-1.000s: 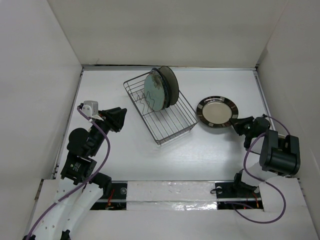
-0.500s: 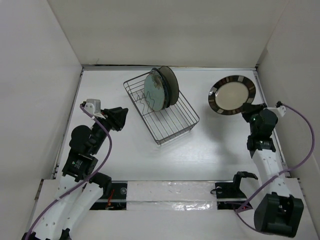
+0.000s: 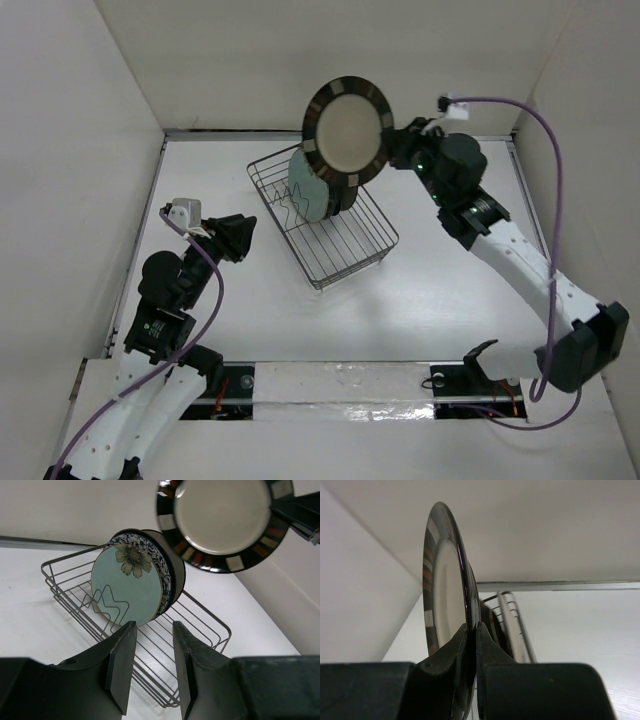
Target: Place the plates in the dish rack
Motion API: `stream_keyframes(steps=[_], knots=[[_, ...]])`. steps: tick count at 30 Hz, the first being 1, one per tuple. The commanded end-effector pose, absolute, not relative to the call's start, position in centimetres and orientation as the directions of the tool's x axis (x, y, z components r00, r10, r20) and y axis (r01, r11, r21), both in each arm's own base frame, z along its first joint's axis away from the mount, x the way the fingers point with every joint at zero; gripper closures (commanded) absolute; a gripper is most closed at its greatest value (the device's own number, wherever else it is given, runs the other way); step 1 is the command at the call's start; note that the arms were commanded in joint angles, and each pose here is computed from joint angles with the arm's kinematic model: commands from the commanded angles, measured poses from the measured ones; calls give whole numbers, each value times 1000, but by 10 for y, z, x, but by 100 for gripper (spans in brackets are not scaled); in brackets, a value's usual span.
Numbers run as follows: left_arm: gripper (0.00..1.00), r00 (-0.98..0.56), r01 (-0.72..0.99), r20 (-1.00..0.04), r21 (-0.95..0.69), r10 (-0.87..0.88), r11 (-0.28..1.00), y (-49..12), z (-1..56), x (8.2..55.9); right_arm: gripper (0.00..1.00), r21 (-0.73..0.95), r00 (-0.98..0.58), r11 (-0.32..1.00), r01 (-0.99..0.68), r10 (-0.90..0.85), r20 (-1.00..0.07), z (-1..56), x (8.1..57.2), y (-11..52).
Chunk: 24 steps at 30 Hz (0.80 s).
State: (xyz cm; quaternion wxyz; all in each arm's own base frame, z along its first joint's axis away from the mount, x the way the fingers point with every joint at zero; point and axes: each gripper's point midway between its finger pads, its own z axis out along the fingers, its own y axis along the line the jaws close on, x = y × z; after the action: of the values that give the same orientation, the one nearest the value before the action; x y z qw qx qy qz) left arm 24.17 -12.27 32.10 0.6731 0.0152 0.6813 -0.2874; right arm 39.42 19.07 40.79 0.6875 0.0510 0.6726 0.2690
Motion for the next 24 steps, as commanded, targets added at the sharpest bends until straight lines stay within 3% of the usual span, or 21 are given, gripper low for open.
stream_keyframes(steps=[1,4,9,24], knots=[[68,-58,422,-925,-363,-375,831,-123,332,242,100,359,133,850,-387,436,-890,493,398,220],[68,-50,438,-924,-362,-380,823,-124,335,238,100,320,143,862,-394,401,-905,506,402,255],[67,-47,417,-924,-362,-379,833,-121,334,240,100,265,83,910,-318,305,-949,469,441,296],[67,-56,428,-926,-360,-373,829,-123,332,239,100,70,74,978,-195,86,-994,417,462,334]])
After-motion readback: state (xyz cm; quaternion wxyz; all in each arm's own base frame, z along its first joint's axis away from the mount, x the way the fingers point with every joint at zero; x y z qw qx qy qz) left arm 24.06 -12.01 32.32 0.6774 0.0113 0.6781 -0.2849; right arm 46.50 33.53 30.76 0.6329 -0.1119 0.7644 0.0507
